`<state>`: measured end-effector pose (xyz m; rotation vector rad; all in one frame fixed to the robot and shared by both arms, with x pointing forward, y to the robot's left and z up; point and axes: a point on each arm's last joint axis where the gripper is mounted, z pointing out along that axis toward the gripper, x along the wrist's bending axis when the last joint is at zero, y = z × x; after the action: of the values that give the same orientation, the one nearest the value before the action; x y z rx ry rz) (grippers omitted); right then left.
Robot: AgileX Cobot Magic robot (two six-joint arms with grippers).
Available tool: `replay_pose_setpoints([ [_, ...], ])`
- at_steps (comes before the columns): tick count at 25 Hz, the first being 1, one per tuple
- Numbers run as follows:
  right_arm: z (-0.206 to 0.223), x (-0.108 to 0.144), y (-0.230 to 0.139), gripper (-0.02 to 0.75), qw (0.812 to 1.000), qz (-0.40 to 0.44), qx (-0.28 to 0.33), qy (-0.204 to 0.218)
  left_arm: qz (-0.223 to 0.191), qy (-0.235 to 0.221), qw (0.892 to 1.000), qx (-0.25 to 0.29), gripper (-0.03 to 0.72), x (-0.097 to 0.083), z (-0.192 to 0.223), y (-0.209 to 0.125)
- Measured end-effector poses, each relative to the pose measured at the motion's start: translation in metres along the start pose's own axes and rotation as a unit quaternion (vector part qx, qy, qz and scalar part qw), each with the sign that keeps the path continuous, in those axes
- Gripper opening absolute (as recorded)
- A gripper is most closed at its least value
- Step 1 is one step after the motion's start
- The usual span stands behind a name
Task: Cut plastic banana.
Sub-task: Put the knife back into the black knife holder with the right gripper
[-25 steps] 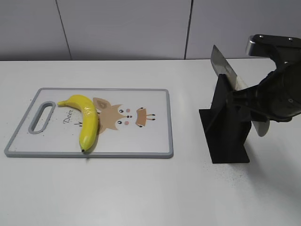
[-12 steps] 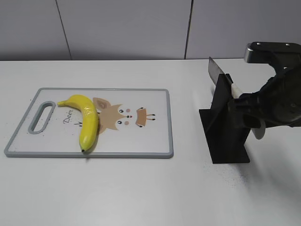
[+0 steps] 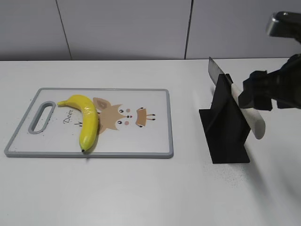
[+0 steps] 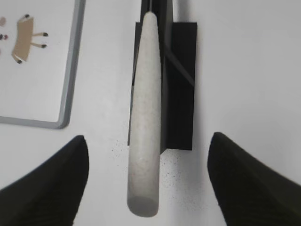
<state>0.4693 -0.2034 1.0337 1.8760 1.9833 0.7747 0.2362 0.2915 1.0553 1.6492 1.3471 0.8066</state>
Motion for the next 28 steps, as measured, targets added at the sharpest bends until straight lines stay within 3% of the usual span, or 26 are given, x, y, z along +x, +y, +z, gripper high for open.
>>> replay_pose_setpoints([
  [8, -0.068, -0.005, 0.0, 0.592, 0.994, 0.009, -0.102, 0.035, 0.0, 0.0, 1.0, 0.0, 0.564, 0.0, 0.0, 0.0],
  [20, -0.105, -0.018, -0.049, 0.591, 0.988, -0.113, -0.089, 0.054, 0.0, 0.0, 1.0, 0.0, 0.564, 0.0, 0.0, 0.0],
  [28, -0.109, -0.036, -0.1, 0.591, 0.984, -0.139, -0.101, 0.057, 0.0, 0.0, 1.0, 0.0, 0.556, 0.0, 0.0, 0.0],
])
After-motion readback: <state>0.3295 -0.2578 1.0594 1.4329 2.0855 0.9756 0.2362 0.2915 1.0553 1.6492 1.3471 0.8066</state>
